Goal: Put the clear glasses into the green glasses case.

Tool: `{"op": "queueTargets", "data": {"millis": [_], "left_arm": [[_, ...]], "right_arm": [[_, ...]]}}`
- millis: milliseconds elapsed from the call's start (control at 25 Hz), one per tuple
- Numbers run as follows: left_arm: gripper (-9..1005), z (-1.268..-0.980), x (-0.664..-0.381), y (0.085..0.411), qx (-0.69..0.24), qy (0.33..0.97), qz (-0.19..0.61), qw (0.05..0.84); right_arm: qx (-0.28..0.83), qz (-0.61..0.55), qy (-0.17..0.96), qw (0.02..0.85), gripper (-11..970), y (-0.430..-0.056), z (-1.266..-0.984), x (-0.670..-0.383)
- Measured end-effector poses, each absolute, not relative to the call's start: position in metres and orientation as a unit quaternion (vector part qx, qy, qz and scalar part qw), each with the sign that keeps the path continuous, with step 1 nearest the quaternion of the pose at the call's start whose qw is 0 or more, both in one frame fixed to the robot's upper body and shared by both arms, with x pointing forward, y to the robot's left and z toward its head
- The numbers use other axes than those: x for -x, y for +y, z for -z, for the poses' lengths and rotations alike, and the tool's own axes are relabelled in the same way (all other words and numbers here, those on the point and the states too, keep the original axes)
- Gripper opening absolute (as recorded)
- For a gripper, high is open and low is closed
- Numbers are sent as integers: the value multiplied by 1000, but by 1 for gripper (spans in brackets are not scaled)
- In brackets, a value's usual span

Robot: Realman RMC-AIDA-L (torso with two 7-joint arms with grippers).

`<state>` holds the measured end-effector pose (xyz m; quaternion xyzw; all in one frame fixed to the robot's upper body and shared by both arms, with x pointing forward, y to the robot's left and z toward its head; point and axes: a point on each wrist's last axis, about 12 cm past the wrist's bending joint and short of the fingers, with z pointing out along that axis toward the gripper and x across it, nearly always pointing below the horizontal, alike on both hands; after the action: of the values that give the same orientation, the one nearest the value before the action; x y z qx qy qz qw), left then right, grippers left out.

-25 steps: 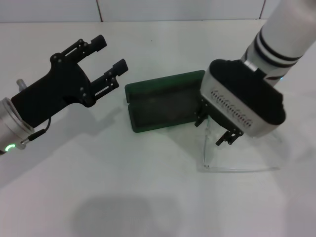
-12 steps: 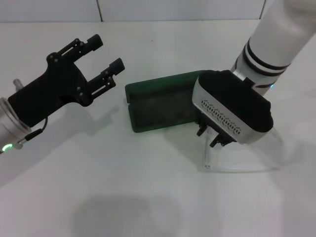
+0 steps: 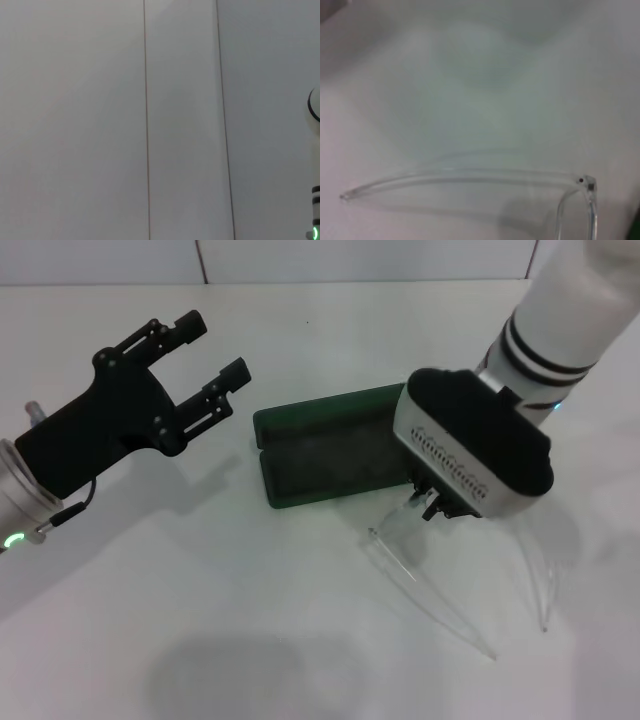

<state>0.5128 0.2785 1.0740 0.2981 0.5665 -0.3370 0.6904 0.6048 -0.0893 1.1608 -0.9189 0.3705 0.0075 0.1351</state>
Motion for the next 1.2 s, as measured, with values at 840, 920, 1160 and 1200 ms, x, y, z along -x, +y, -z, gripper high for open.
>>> {"op": "queueTargets", "data": {"millis": [840, 920, 1160, 1200], "left_arm": [[682, -1096, -514, 251, -385, 489, 435, 650], [682, -1101, -520, 238, -407, 475, 453, 636], [681, -1111, -533, 209, -457, 451, 480, 598], [681, -1112, -535, 206, -459, 452, 483, 593]], "right_arm": [[599, -275, 581, 477, 116, -196, -1176, -608], [578, -299, 590, 478, 116, -196, -1176, -612], [545, -353, 601, 466, 115, -192, -1177, -618], [545, -358, 599, 465, 115, -191, -1178, -618]]}}
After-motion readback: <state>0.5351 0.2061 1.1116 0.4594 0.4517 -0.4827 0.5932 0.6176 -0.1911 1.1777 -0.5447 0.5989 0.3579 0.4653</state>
